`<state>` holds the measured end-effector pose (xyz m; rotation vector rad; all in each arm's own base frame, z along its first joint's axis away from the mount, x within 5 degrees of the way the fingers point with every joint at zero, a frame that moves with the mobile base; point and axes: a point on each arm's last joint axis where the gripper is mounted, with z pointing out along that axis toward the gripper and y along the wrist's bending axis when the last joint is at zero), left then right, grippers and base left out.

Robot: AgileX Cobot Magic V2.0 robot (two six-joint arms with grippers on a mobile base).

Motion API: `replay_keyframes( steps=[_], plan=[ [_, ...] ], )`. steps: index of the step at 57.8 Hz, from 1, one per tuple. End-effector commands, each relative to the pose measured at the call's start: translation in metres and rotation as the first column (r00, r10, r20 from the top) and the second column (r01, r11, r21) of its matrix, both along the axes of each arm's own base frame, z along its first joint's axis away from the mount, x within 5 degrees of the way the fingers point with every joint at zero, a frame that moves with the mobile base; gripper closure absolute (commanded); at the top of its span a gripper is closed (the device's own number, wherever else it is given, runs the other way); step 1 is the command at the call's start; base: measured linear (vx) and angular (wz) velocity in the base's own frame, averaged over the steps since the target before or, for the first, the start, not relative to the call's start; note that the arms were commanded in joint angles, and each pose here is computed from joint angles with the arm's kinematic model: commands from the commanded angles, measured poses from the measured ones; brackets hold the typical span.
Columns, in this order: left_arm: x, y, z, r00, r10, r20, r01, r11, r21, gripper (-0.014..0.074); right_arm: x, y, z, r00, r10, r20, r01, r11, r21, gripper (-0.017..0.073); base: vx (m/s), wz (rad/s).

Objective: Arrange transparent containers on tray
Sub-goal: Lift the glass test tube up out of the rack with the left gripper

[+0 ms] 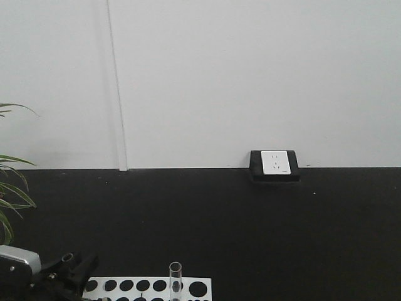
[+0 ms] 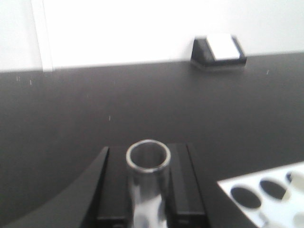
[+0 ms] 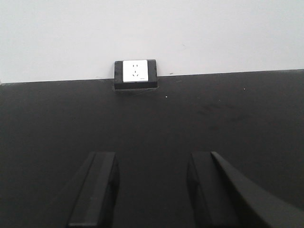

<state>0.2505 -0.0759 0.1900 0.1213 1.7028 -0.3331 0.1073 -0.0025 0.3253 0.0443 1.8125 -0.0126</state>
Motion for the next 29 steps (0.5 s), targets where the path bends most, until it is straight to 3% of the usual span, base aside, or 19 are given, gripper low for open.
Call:
replay_keyframes(
  steps=[1, 16, 29],
  plan=[
    [-0.001, -0.001, 0.034, 0.986, -0.001, 0.168, 0.01, 0.999, -0.052, 0.0532, 0.003, 0.001, 0.016, 0.995, 0.008, 0.095, -0.008, 1.0, -0.005, 0.0142, 0.0, 0.0],
    [-0.023, 0.006, 0.071, 0.972, 0.003, 0.236, 0.014, 0.997, -0.073, 0.0531, 0.003, 0.001, 0.017, 0.994, 0.01, 0.106, -0.009, 1.0, -0.005, 0.0142, 0.0, 0.0],
    [-0.046, 0.012, 0.11, 0.985, -0.016, 0.175, 0.021, 0.999, -0.03, 0.0528, 0.003, 0.001, 0.021, 0.989, 0.017, 0.147, -0.016, 1.0, -0.004, 0.0145, 0.0, 0.0]
  ],
)
